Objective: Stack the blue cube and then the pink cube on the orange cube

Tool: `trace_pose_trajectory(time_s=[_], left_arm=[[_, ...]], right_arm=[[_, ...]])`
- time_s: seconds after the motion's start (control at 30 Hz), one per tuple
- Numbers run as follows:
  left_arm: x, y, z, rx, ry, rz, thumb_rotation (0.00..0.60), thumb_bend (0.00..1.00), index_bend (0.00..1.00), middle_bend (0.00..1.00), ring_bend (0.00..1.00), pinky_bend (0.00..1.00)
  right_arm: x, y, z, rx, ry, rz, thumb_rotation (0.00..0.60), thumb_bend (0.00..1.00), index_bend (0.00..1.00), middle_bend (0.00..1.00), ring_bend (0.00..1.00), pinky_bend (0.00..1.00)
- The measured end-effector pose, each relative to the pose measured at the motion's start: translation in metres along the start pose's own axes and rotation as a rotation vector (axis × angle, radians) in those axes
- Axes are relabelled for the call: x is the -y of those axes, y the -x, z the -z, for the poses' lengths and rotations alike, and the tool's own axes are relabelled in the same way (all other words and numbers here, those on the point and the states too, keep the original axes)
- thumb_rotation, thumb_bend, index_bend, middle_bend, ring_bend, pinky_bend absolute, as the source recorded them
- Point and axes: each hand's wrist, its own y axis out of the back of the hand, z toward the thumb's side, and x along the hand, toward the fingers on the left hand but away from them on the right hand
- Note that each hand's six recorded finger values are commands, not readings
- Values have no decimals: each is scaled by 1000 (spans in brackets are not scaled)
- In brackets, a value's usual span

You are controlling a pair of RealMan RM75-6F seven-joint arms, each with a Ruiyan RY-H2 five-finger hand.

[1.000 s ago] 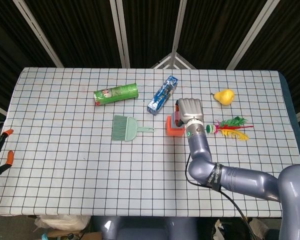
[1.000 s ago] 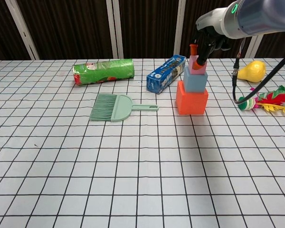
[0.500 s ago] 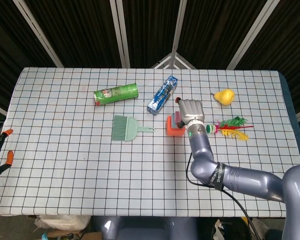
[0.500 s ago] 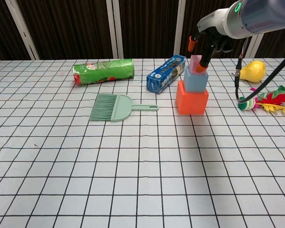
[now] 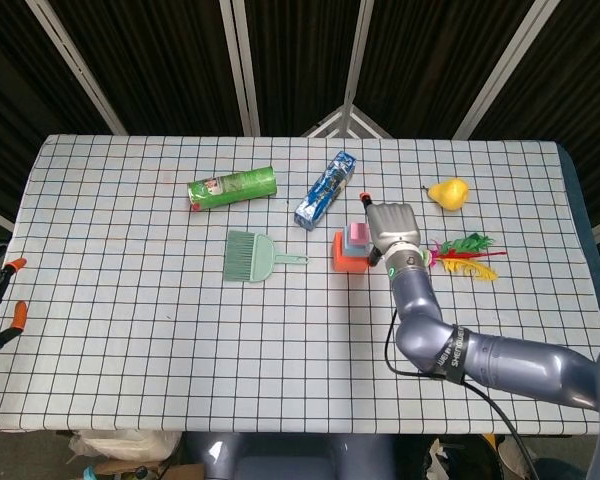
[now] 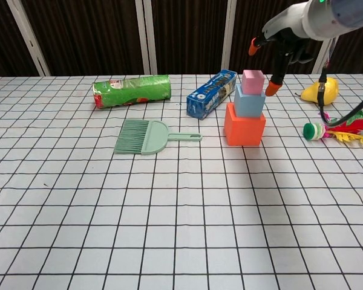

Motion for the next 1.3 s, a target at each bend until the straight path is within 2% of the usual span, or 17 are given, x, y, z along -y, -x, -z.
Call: trace_pose_trajectory(time_s=[0.1,0.27,0.4,0.47,0.53,0.67,0.8,0.87,0.93,1.13,1.23,1.3], left_arm=[[-1,1,0,1,1,-2,600,559,167,14,0,0],[-2,4,0,-1,6,-8,600,559,169,14,0,0],[-3,5,0,-1,10,-7,600,560,169,14,0,0],[-3,5,0,-4,14,-8,600,560,169,14,0,0],[-3,5,1,-7,14,-7,600,559,169,14,0,0],[-2,7,-1,-4,10,-2,600,559,169,14,0,0],[0,9,-4,0,1,-1,600,559,169,13,0,0],[1,9,-5,-1,-3,2,600,559,169,13,0,0],[2,9,-6,-1,-6,6,600,559,169,13,0,0],[4,11,-8,4,-14,14,600,560,169,13,0,0],[6,12,-10,9,-16,22,600,559,169,13,0,0],[6,12,-11,13,-16,24,600,559,169,13,0,0]], right_arm=[[-11,-10,16,4,-25,20,600,235,0,1000,1000,846],[-29,-32,66,75,-97,50,600,235,5,1000,1000,846],[-30,-58,111,134,-155,42,600,235,31,1000,990,835],[-24,-72,132,146,-170,30,600,235,31,990,934,786],[-12,-84,146,138,-173,15,600,235,31,889,801,666],[14,-105,167,106,-165,6,600,235,31,533,508,387],[40,-126,185,64,-155,27,600,203,20,283,272,205],[53,-137,193,42,-146,65,600,168,4,181,155,136],[63,-148,200,20,-139,130,600,155,0,123,87,107],[93,-175,220,-35,-126,386,600,152,0,98,64,95],[116,-184,229,-51,-110,448,600,152,0,98,64,94],[130,-188,233,-55,-97,460,600,152,0,98,64,94]])
